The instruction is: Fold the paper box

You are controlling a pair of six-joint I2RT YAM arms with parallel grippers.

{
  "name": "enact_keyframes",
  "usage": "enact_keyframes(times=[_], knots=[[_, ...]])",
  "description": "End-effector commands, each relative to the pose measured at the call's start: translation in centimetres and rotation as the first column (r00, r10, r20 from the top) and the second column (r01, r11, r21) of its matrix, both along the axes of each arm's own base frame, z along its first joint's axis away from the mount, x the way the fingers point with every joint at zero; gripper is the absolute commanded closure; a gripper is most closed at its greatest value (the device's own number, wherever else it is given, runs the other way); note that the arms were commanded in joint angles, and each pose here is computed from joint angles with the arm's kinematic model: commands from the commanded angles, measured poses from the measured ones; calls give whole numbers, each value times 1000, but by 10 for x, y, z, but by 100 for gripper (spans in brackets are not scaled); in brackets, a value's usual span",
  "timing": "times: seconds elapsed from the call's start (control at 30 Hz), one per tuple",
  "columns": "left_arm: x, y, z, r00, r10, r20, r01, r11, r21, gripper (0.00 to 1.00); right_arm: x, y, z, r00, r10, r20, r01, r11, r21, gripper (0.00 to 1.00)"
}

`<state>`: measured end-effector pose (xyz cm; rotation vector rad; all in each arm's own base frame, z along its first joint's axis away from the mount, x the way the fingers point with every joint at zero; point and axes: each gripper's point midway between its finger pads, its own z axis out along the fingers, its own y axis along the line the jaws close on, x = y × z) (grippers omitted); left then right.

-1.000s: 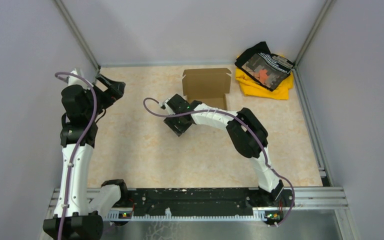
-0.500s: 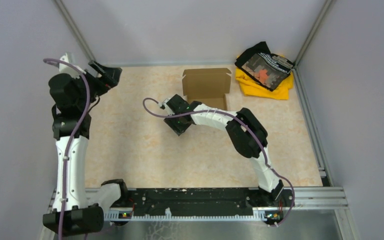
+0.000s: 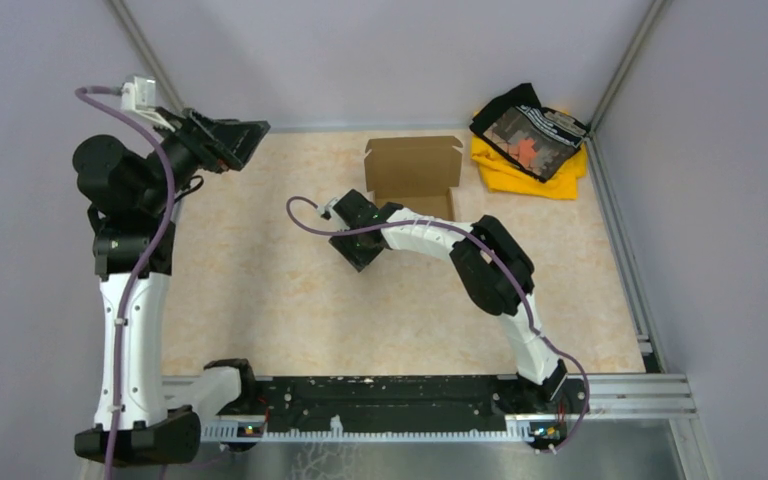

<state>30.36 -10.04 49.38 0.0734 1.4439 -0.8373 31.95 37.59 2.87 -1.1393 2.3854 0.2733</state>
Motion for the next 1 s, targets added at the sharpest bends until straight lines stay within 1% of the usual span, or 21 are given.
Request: enact_keyframes(times=[0.0,0.17,0.3,0.37,0.43,0.5,0.8,0.9,0.97], knots=[[-7,-27,-8,996,-89,-1,89,994,59,1,3,5,-8,1000,-9,-15,9,1000,11,47],[-5,-52,-23,993,-109,-37,113,987,112,1,2,4,-14,1000,-8,-24,8,1000,0,48],[-4,-53,-31,994,-93,-51,99,987,127,1,-1,5,-19,999,-1,-46,1,1000,2,48],[-4,-53,-34,994,-91,-57,98,987,129,1,-2,6,-21,999,3,-52,-2,1000,4,44],[-4,-53,-38,994,-90,-65,98,987,130,1,-1,6,-22,999,0,-50,0,1000,0,37],[-4,-52,-41,994,-85,-70,94,987,130,1,0,6,-21,999,-2,-48,2,1000,0,35],[-4,-50,-44,995,-71,-72,80,988,133,1,2,5,-24,999,-8,-46,8,1000,-14,37],[-4,-49,-44,995,-66,-71,75,988,134,1,1,3,-26,999,-9,-51,8,1000,-21,43],[-4,-49,-45,995,-62,-72,71,988,134,1,3,-2,-28,999,-22,-40,20,999,-41,44]])
